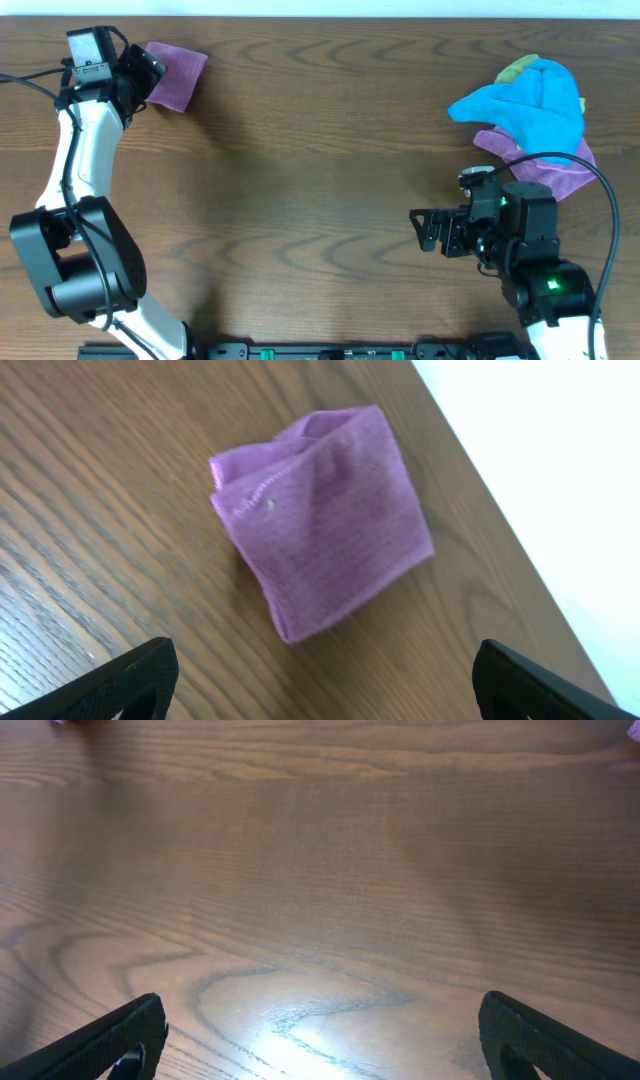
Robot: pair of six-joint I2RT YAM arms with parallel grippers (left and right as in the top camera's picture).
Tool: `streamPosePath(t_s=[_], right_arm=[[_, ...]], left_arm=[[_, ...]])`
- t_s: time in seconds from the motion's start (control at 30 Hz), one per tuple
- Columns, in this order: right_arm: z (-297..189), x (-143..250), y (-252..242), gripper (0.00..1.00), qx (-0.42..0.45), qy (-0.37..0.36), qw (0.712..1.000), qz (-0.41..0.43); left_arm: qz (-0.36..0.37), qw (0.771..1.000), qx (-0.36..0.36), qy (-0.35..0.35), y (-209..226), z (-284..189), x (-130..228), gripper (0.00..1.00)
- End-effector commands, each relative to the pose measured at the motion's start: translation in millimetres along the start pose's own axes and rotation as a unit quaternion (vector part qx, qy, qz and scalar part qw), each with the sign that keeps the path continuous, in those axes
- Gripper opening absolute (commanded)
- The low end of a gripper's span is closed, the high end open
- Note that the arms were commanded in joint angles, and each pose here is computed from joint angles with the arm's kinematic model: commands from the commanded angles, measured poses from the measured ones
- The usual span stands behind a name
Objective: Fold the cloth
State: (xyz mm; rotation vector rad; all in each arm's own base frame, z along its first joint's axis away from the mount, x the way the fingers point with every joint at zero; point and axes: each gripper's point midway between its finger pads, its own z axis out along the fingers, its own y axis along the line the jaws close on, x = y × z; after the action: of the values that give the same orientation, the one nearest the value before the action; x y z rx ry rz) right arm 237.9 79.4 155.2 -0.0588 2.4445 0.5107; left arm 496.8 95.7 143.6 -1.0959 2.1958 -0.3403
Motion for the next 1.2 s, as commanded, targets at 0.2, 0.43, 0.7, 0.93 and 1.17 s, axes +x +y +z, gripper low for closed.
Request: streamPosePath(t_s=[0.2, 0.43, 0.7, 0.93, 1.17], right_arm=[[0, 0, -2, 0.99, 0.002, 0.000, 1.000, 0.009], [0, 0, -2, 0.99, 0.002, 0.000, 1.000, 0.009], [0, 0, -2, 0.99, 0.002, 0.000, 1.000, 0.009], [0, 0, -2, 0.99, 0.002, 0.000, 1.000, 0.009], [0, 0, -2, 0.99, 0.002, 0.000, 1.000, 0.009]], left_arm=[[0.031, 0.994, 0.104, 0.022, -47, -50, 1, 0.95], [0.048, 0.994, 0.093, 0.018, -37, -97, -1, 0.95], [0.113, 0.990, 0.085, 0.021, -28, -154, 15, 0.95], [0.162, 0.984, 0.077, 0.014, -17, -209, 32, 0.95], [0.186, 0.982, 0.045, -0.011, 4, -255, 45, 0.95]])
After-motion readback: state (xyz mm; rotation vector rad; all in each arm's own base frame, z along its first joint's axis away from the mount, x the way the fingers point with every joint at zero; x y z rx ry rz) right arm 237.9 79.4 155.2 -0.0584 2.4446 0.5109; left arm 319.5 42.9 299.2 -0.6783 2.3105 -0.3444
